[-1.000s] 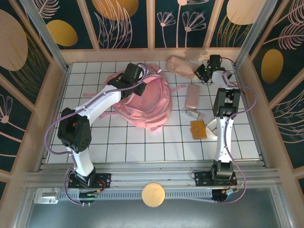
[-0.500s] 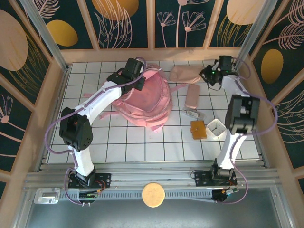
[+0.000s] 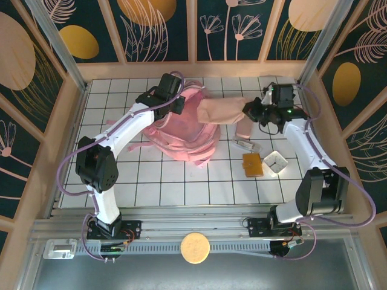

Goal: Pack the student bag

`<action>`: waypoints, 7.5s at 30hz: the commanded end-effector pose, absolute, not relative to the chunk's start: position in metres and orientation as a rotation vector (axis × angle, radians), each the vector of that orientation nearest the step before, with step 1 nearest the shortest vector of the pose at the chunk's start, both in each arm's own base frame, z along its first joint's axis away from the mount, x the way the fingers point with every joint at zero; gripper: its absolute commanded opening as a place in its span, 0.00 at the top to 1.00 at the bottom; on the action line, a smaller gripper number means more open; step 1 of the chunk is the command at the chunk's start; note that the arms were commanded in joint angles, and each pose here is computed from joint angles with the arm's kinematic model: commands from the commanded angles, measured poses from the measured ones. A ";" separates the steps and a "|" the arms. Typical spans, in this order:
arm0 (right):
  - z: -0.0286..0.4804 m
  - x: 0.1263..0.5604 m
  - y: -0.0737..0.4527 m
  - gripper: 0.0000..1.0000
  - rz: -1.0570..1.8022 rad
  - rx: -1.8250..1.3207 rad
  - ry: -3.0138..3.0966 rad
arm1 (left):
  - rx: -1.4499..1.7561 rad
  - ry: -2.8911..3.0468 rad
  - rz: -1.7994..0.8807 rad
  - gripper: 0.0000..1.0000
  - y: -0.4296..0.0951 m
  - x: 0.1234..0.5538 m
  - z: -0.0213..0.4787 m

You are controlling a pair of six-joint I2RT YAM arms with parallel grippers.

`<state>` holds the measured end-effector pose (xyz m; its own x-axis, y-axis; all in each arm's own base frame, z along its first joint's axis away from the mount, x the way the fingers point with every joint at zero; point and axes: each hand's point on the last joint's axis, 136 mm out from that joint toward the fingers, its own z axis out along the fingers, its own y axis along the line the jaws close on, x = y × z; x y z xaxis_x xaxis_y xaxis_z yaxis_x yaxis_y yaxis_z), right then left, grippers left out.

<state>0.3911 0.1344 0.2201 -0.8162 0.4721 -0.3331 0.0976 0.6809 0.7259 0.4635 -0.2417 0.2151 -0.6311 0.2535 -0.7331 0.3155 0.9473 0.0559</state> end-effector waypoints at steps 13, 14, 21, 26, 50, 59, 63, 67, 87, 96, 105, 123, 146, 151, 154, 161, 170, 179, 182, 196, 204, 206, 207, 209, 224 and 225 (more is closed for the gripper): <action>0.156 0.454 0.327 1.00 1.495 0.322 2.340 | 0.375 2.122 -0.374 1.00 -0.295 0.451 0.268; 0.148 0.455 0.334 1.00 1.504 0.303 2.357 | 0.379 2.122 -0.375 1.00 -0.296 0.451 0.267; 0.165 0.441 0.311 0.34 1.220 0.156 2.515 | 0.368 2.154 -0.298 1.00 -0.286 0.454 0.246; 0.187 0.405 0.275 0.28 1.056 0.134 2.613 | 0.376 2.194 -0.221 1.00 -0.279 0.457 0.223; 0.044 0.488 0.068 0.13 0.038 0.252 2.881 | 0.429 2.196 -0.250 1.00 -0.284 0.452 0.214; 0.023 0.501 0.062 0.28 -0.011 0.277 2.897 | 0.458 2.202 -0.243 1.00 -0.288 0.455 0.211; 0.038 0.504 0.065 0.38 0.055 0.293 2.863 | 0.457 2.195 -0.257 1.00 -0.290 0.455 0.213; 0.081 0.509 0.074 0.41 0.190 0.312 2.784 | 0.457 2.194 -0.273 1.00 -0.292 0.456 0.214; 0.152 0.463 0.320 0.42 1.544 0.437 2.504 | 0.412 2.111 -0.435 1.00 -0.311 0.459 0.265; 0.128 0.495 0.371 0.26 1.558 0.412 2.508 | 0.419 2.103 -0.464 1.00 -0.316 0.459 0.268; 0.157 0.453 0.335 0.01 1.385 0.328 2.537 | 0.401 2.130 -0.339 1.00 -0.300 0.465 0.254; 0.203 0.346 0.175 0.01 1.025 0.487 2.409 | 0.089 2.295 -0.464 0.01 -0.239 0.418 0.228; 0.173 0.349 0.247 0.09 0.872 0.210 2.612 | -0.703 2.382 -0.998 0.23 -0.146 0.443 0.107; 0.181 0.353 0.244 0.13 0.861 0.200 2.595 | -0.801 2.337 -1.022 0.30 -0.134 0.455 0.093; 0.190 0.355 0.242 0.11 0.846 0.175 2.563 | -0.796 2.325 -1.067 0.36 -0.139 0.469 0.090; 0.237 0.342 0.247 0.01 1.017 0.080 2.315 | -0.768 2.278 -1.178 0.77 -0.154 0.484 0.102; 0.161 0.323 0.268 0.17 0.972 0.115 2.601 | -0.801 2.210 -1.299 0.91 -0.176 0.449 0.125; 0.132 0.434 0.212 0.87 0.879 0.272 2.485 | -0.838 2.189 -1.329 0.92 -0.183 0.409 0.139; 0.152 0.474 0.198 0.88 0.888 0.220 2.441 | -0.837 2.179 -1.364 0.93 -0.195 0.403 0.148; 0.193 0.314 0.251 0.29 0.587 -0.053 2.549 | -1.022 1.986 -1.458 0.95 -0.219 0.414 0.190; 0.157 0.290 0.310 0.42 0.620 -0.156 2.563 | -1.019 2.011 -1.464 0.96 -0.230 0.414 0.191; 0.148 0.294 0.314 0.44 0.590 -0.172 2.565 | -1.020 2.015 -1.465 0.96 -0.231 0.412 0.192; 0.142 0.297 0.314 0.44 0.570 -0.174 2.569 | -1.022 2.016 -1.463 0.96 -0.230 0.412 0.192; 0.135 0.301 0.315 0.45 0.543 -0.181 2.564 | -1.024 2.019 -1.460 0.96 -0.230 0.411 0.191; 0.118 0.338 0.337 0.56 0.474 -0.242 2.526 | -1.026 2.024 -1.470 0.96 -0.232 0.405 0.192; 0.117 0.339 0.337 0.57 0.465 -0.242 2.530 | -1.026 2.021 -1.472 0.96 -0.232 0.404 0.193</action>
